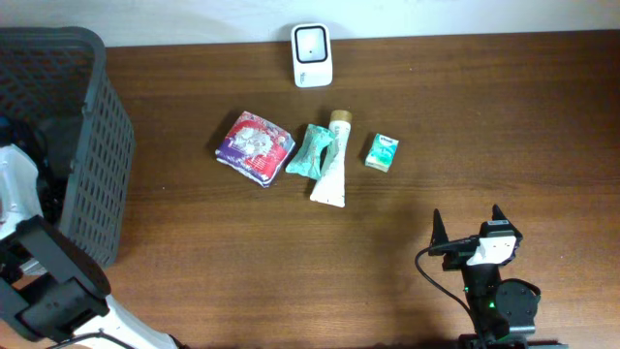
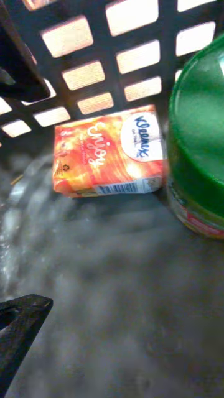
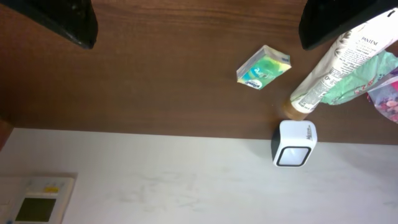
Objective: Scan the item barcode
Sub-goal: 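Reach into the basket and grasp the orange Kleenex tissue pack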
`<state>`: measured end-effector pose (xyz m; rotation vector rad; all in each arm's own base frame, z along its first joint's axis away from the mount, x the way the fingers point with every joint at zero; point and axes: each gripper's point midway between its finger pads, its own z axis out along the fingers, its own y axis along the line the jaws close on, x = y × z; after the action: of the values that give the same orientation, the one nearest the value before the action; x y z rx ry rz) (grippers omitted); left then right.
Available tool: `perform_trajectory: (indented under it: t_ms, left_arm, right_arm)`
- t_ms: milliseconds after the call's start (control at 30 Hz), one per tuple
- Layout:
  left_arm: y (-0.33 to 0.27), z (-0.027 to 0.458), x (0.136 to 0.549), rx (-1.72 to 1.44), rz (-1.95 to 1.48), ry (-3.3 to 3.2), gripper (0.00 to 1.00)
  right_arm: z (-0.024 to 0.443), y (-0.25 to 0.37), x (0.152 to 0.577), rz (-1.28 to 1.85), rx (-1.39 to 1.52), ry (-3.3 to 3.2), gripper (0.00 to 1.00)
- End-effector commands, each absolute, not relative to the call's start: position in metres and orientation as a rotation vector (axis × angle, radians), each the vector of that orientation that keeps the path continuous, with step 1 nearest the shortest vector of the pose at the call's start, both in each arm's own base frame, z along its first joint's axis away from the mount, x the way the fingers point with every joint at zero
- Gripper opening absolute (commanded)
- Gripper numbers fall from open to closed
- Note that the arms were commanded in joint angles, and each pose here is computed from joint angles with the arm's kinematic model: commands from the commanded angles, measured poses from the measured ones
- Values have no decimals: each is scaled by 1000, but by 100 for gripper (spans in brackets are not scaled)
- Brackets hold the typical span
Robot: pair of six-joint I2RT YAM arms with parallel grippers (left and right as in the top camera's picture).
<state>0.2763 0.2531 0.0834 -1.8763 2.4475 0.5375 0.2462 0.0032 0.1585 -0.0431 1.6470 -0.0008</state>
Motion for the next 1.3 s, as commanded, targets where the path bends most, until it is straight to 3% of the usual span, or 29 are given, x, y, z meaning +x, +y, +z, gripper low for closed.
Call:
perform_trajectory:
  t_ms: [0, 67, 100, 200, 267, 700, 900, 1000, 1133, 1200, 1267]
  left_arm:
    - [255, 66, 263, -1895, 615, 2445, 93]
    - [264, 60, 256, -1873, 727, 2414, 87]
    - [266, 60, 258, -1869, 725, 2402, 74]
    - [267, 59, 261, -1867, 711, 2393, 64]
    - [267, 58, 260, -1868, 712, 2396, 49]
    - [270, 40, 251, -1882, 713, 2387, 51]
    - [275, 36, 259, -1788, 705, 2423, 48]
    - [274, 33, 257, -1790, 706, 2428, 30]
    - [264, 14, 243, -1800, 716, 2465, 27]
    - [263, 15, 243, -1800, 715, 2467, 0]
    - [264, 25, 247, -1791, 715, 2469, 0]
  right_arm:
    - [155, 6, 246, 9, -52, 1651, 99]
    - [155, 6, 246, 9, -52, 1651, 99]
    - [155, 6, 246, 9, -52, 1651, 99]
    - [155, 6, 246, 9, -52, 1651, 99]
    - [155, 6, 246, 9, -52, 1651, 99]
    - [155, 6, 246, 9, -52, 1651, 99]
    - [155, 6, 246, 9, -52, 1651, 99]
    - [155, 6, 246, 9, -52, 1651, 99]
    - [155, 6, 246, 9, -52, 1651, 99]
    - [155, 6, 246, 9, -52, 1651, 99]
    - [155, 6, 246, 9, -52, 1651, 99]
